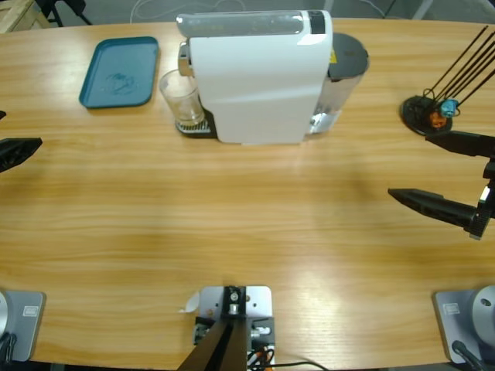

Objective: Pour coffee

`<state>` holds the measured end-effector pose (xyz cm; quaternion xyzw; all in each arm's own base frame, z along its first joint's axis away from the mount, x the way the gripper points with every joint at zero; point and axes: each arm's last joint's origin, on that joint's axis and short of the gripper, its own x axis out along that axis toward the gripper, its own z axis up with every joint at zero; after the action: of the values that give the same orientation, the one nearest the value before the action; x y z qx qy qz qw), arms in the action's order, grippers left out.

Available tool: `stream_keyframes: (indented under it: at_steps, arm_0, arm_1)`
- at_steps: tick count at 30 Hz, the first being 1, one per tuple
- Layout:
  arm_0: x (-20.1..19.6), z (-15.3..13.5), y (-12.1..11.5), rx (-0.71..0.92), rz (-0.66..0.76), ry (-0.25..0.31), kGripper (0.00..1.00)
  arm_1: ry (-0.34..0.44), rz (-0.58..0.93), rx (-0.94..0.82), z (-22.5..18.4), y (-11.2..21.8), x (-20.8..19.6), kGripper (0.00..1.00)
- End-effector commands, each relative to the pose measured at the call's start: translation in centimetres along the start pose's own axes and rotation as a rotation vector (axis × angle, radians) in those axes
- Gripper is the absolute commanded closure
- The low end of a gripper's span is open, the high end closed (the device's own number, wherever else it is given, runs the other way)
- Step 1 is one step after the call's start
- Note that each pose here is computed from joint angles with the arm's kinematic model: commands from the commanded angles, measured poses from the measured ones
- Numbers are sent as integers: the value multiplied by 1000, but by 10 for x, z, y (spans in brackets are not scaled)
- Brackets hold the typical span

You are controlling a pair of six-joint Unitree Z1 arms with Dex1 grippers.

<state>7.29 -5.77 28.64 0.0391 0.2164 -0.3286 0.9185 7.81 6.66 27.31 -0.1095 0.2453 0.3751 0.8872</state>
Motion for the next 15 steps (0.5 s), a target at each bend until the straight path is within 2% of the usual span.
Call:
stream_keyframes:
  at_steps: [1,9,15]
  arm_0:
    - [1,-10,1,-14,4,24,0]
    - [3,-10,1,-15,3,34,0]
    - [18,-1,-5,-5,-77,85,0]
  arm_1:
    - [47,11,-7,-8,1,3,0]
    - [43,10,-8,-8,1,2,0]
    - [33,10,-9,-8,1,0,0]
